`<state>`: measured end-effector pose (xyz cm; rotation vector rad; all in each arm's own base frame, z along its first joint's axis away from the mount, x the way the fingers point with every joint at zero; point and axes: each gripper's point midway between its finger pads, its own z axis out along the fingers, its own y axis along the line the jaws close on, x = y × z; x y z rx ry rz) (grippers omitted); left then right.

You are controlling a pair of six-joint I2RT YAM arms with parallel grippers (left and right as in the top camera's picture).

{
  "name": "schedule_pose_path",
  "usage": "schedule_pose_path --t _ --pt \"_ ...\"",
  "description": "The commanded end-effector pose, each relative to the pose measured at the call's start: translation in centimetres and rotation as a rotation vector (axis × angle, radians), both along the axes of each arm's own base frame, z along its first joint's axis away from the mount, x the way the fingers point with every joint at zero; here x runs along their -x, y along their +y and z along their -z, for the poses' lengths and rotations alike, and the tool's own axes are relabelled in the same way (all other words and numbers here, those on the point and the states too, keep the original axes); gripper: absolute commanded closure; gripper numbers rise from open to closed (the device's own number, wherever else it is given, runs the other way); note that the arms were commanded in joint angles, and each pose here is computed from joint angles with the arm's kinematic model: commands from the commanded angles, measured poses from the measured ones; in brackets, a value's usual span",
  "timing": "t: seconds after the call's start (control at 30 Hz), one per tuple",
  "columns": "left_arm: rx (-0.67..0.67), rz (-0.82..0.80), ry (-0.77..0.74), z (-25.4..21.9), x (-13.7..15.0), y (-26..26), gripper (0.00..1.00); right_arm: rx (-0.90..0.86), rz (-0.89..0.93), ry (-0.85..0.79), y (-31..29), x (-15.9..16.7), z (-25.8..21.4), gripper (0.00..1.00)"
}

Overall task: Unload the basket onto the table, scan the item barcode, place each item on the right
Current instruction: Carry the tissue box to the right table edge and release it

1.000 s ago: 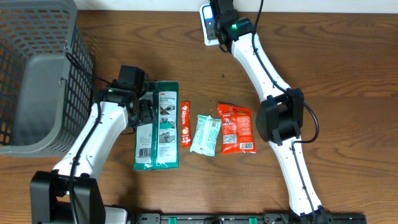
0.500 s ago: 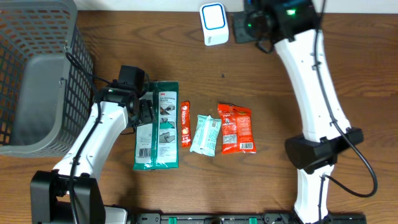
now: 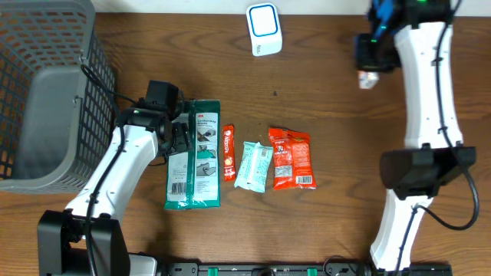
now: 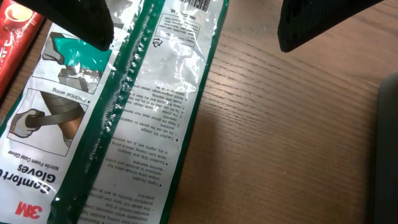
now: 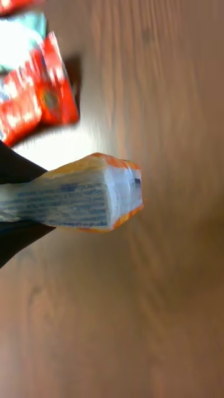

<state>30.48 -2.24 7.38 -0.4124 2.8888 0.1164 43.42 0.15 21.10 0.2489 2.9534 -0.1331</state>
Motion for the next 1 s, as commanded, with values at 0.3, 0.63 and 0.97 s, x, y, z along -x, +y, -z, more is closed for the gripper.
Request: schedule_pose_path --t 0.3,0.63,0.97 --pt "-0.003 -0.002 -0.023 -0.7 -0.5 0.2 0.15 0.251 0.468 0.35 -15.1 8.1 11.0 0.99" --pt "-0.003 -0.002 -0.023 -0.7 -0.5 0.2 0.15 0.294 0.643 0.445 -20.5 13.5 16.0 0.91" --pt "-0.003 -0.002 -0.023 -0.7 -0.5 0.2 0.15 0.269 0.669 0.446 -20.8 14.4 18.1 0.11"
